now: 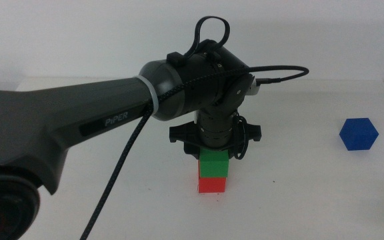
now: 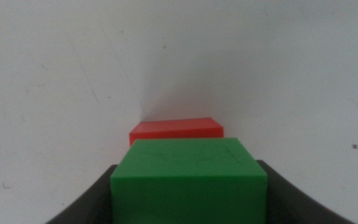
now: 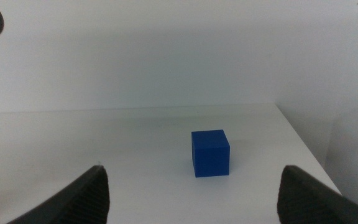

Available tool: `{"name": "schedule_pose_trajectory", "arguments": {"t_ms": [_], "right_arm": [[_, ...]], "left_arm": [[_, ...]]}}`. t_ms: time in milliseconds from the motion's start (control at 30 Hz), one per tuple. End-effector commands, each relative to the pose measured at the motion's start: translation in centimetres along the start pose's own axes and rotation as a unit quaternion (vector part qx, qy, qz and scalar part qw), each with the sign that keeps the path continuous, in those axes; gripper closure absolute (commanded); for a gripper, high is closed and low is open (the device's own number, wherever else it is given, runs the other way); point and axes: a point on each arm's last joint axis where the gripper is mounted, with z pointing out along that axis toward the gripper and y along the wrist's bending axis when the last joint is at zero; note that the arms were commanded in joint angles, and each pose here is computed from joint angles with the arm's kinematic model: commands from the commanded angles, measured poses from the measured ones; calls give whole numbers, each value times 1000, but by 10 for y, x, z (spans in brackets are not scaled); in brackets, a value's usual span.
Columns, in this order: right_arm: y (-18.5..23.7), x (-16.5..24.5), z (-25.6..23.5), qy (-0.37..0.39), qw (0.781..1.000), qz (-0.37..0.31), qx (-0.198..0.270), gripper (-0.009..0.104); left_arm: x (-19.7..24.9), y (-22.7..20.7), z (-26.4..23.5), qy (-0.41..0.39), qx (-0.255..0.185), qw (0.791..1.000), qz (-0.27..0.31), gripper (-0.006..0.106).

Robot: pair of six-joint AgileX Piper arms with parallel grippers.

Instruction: Stack red cubes first, then green, then blue cubes in a specific spot.

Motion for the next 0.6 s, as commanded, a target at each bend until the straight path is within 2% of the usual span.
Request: {"name": "schedule_pose_trajectory", "arguments": {"t_ms": [0,300,400,433,467,567], "right_arm": [[-1,0,0,-5,1000,-6,4,9],[-1,0,0,-5,1000,-6,4,9],[-1,0,0,-5,1000,-6,4,9],[-1,0,0,-5,1000,-6,4,9],[-1,0,0,-5,1000,-6,4,9],[-1,0,0,-5,1000,-6,4,9]], "left_arm": [[-3,0,1,-6,-6,1000,-3,97],[-3,-1,6,-8,-10,1000,-10,97],[-3,0,6,-7,-11,1000,-11,94],[-3,0,6,-7,-11,1000,-11,88],[-3,-1,6,-8,-10,1000,-4,46],[-4,0,2,-15,-8,999,39,20]]}}
